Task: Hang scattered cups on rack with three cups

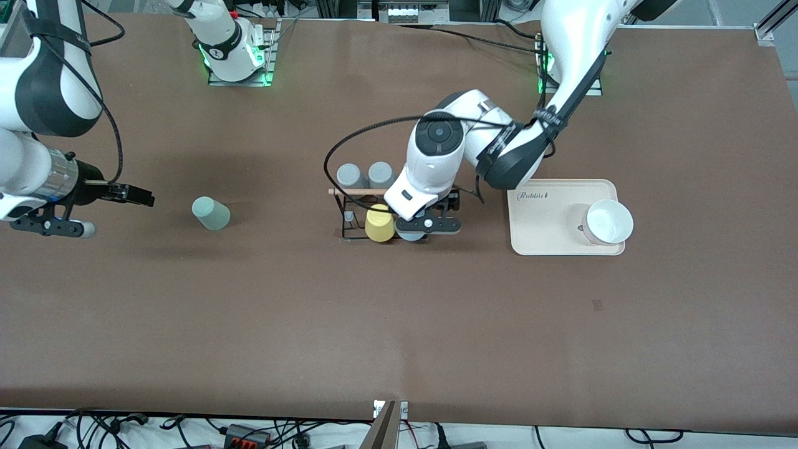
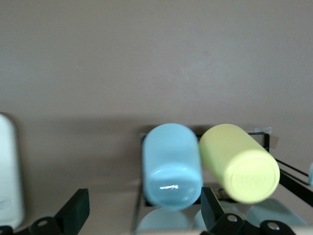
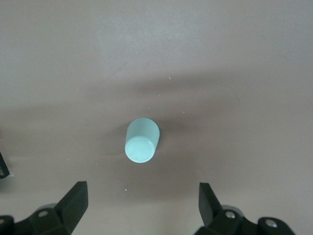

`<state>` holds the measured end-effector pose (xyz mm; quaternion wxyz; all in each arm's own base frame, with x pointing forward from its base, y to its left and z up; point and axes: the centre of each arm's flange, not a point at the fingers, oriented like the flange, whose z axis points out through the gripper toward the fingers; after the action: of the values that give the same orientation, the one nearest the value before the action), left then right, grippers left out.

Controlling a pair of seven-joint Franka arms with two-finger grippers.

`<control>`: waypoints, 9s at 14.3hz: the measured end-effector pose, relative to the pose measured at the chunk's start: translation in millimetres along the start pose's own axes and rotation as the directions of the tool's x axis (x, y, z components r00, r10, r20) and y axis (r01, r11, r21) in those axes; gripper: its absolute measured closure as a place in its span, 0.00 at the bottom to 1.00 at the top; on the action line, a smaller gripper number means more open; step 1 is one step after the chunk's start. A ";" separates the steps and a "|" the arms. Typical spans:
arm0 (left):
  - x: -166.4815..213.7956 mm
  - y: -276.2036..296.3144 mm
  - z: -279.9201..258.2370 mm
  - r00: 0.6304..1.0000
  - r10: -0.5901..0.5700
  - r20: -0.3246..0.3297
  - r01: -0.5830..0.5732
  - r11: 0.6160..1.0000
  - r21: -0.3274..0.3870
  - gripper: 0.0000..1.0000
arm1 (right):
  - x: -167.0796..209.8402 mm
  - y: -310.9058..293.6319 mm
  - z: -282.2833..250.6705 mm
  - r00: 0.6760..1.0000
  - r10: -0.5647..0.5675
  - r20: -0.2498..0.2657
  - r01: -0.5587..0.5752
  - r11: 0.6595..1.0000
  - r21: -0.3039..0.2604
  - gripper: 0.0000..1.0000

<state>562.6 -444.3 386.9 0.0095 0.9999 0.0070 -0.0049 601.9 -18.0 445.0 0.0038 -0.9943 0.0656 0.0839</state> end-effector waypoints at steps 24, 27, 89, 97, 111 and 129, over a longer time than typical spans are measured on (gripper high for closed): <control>10.1 -412.3 -219.9 0.986 0.145 0.083 -0.149 0.988 0.036 0.00 | -9.9 -15.8 199.3 0.990 -0.125 -0.072 0.124 0.992 -0.020 0.00; 2.2 -421.9 -201.7 0.993 0.120 0.017 -0.119 0.993 -0.015 0.00 | -9.8 -16.5 201.4 0.990 -0.126 -0.070 0.125 0.992 -0.020 0.00; -10.5 -391.7 -215.1 0.983 0.182 0.036 -0.182 0.983 -0.005 0.00 | -45.4 -400.5 68.0 0.995 -0.101 0.003 0.100 0.994 0.053 0.37; -10.5 -391.3 -215.2 0.982 0.183 0.036 -0.183 0.983 -0.005 0.00 | -32.4 -417.5 133.5 1.000 -0.014 -0.022 0.014 1.000 -0.011 0.31; -10.7 -391.9 -215.1 0.983 0.182 0.038 -0.182 0.983 -0.006 0.00 | 34.0 -271.7 -15.3 0.995 0.062 -0.077 -0.061 0.998 0.016 0.00; -11.0 -382.1 -214.0 0.979 0.200 0.040 -0.200 0.980 -0.006 0.00 | -44.2 -60.3 -90.4 0.977 -0.069 -0.200 0.068 0.998 -0.015 0.00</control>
<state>548.3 -58.4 593.7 0.0108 0.9952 -0.0937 -0.0242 581.7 45.9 541.3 -0.0042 -0.9994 0.0311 -0.0165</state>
